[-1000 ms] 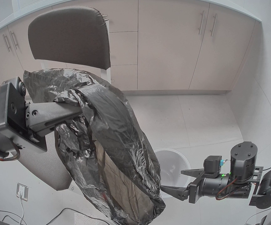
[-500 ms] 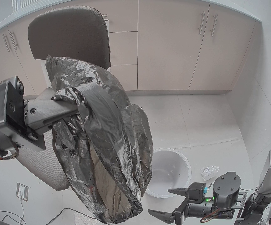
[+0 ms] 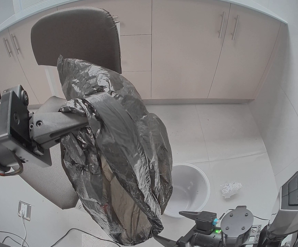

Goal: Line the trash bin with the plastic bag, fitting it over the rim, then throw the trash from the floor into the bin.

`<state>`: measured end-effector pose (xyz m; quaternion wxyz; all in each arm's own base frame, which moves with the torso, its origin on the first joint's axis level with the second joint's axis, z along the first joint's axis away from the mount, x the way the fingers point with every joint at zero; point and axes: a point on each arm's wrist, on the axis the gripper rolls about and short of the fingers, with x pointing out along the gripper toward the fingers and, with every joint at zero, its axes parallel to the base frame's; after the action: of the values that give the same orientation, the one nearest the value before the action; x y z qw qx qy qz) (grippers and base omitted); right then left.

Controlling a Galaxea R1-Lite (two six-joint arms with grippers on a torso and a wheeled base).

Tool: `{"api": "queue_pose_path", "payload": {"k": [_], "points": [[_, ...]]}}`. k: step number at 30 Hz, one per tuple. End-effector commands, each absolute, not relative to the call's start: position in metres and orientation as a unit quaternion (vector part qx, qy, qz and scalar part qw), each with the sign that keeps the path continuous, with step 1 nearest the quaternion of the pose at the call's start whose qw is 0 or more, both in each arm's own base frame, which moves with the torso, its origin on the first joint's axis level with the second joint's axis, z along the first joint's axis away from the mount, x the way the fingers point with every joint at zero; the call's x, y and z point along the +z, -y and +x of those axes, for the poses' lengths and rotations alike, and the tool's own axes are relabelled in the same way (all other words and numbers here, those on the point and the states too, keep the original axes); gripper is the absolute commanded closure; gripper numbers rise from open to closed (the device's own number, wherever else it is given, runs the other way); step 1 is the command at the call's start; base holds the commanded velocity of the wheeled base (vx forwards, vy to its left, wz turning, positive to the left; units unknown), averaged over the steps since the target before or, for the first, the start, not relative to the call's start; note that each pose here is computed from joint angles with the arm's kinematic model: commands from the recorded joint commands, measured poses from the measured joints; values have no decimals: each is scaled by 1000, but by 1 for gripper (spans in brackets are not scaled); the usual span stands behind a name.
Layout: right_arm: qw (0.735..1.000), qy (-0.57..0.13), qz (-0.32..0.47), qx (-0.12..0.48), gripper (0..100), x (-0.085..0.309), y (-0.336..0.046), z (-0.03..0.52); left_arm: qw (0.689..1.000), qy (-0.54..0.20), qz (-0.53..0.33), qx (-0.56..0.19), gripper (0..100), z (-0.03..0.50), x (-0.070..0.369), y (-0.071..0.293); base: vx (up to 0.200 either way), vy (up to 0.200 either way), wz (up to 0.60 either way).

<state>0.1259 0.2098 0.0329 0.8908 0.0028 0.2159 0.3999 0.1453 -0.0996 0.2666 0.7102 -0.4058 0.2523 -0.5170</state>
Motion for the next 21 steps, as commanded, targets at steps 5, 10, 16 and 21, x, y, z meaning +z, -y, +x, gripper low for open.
{"api": "queue_pose_path", "payload": {"k": [5, 10, 16, 21], "points": [[904, -175, 19, 389, 0, 23, -254, 136, 711, -252, -406, -517, 100, 145, 266, 99, 0, 0, 0], [907, -161, 25, 388, 0, 23, -268, 131, 710, -252, -405, -518, 100, 145, 266, 99, 0, 0, 0], [907, -146, 41, 393, 0, 30, -276, 130, 711, -252, -405, -516, 100, 145, 266, 99, 0, 0, 0], [901, -146, 38, 406, 0, 30, -281, 122, 711, -254, -404, -517, 100, 145, 264, 99, 0, 0, 0]]}}
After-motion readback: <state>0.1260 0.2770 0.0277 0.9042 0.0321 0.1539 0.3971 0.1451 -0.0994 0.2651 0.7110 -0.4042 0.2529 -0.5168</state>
